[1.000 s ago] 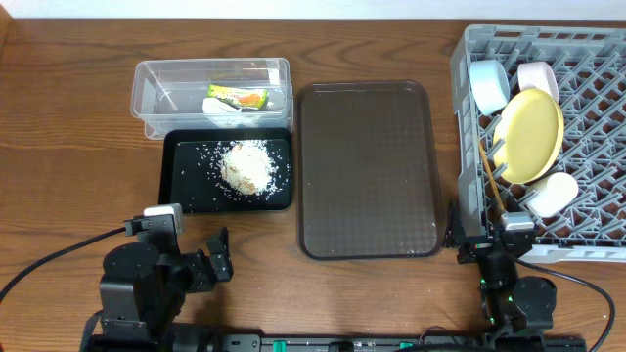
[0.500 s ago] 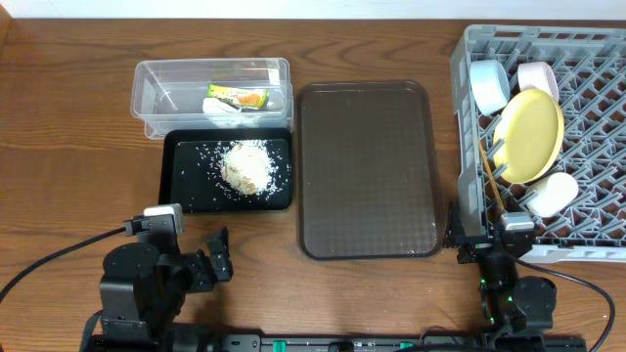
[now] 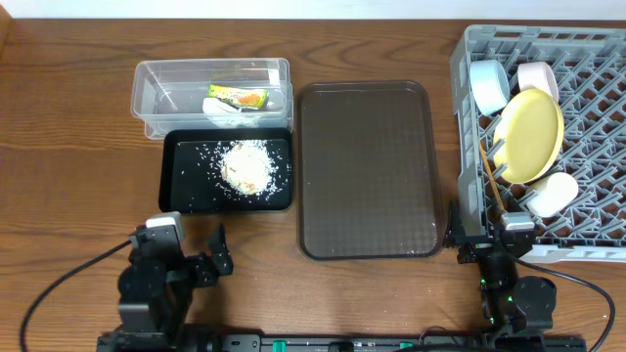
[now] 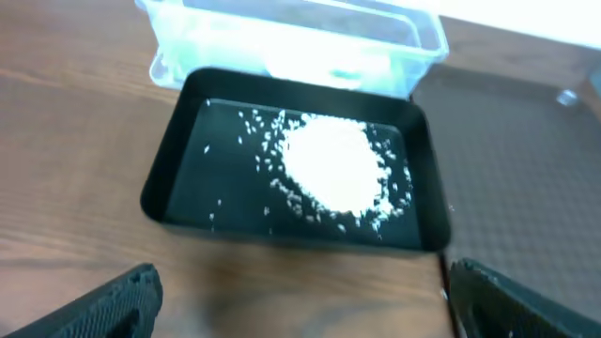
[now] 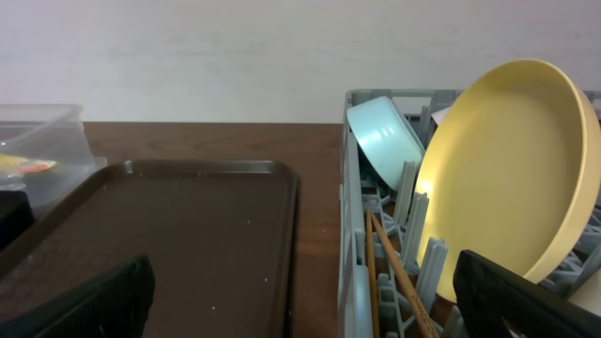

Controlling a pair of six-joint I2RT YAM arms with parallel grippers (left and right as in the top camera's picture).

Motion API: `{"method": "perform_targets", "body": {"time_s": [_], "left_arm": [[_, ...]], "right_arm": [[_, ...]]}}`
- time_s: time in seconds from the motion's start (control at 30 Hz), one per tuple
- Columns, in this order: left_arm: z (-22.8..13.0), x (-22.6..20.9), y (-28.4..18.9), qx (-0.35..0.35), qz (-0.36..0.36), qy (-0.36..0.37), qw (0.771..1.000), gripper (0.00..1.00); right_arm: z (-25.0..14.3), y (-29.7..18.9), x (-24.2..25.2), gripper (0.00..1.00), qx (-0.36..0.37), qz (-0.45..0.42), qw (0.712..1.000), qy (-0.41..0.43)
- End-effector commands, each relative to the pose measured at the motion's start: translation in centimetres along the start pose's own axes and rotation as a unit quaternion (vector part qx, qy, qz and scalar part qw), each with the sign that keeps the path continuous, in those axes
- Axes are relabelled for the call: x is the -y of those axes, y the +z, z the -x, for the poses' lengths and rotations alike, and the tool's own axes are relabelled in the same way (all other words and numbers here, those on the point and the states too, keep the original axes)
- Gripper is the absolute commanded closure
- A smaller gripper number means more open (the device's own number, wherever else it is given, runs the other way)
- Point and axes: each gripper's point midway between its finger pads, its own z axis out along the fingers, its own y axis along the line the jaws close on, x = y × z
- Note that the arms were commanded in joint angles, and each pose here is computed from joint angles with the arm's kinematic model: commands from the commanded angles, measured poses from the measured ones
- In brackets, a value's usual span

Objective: Sort waste into correct bins and load items into the dishwasher rack

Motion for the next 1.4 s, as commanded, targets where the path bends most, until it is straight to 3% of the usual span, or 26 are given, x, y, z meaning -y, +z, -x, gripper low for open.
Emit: {"method": "perform_targets", "body": {"time_s": [0.0, 0.17, 0.4, 0.63, 1.37], "left_arm": [[-0.4, -0.5, 1.2, 0.039, 0.0, 0.009, 0.999, 0.0], [0.9, -0.2, 2.9, 0.131, -0.018, 0.016, 0.991, 0.0], [2.7, 0.5, 3.8, 0.233, -0.033, 0.086, 0.968, 0.0], [-0.5, 0.4, 5.3, 0.167, -0.036, 0.118, 0.978, 0.0], [-0.4, 0.4, 5.2, 0.169, -0.037, 0.115, 0.978, 0.0]], "right_arm": [[-0.1, 0.0, 0.0, 0.01, -0.001, 0.0, 1.0, 0.001], [-0.1, 0.0, 0.0, 0.01, -0.001, 0.0, 1.0, 0.001], [-0.1, 0.0, 0.0, 0.01, -0.001, 0.0, 1.0, 0.001], [-0.1, 0.0, 0.0, 0.01, -0.001, 0.0, 1.0, 0.001], [-0.1, 0.0, 0.0, 0.01, -0.001, 0.0, 1.0, 0.001]]}}
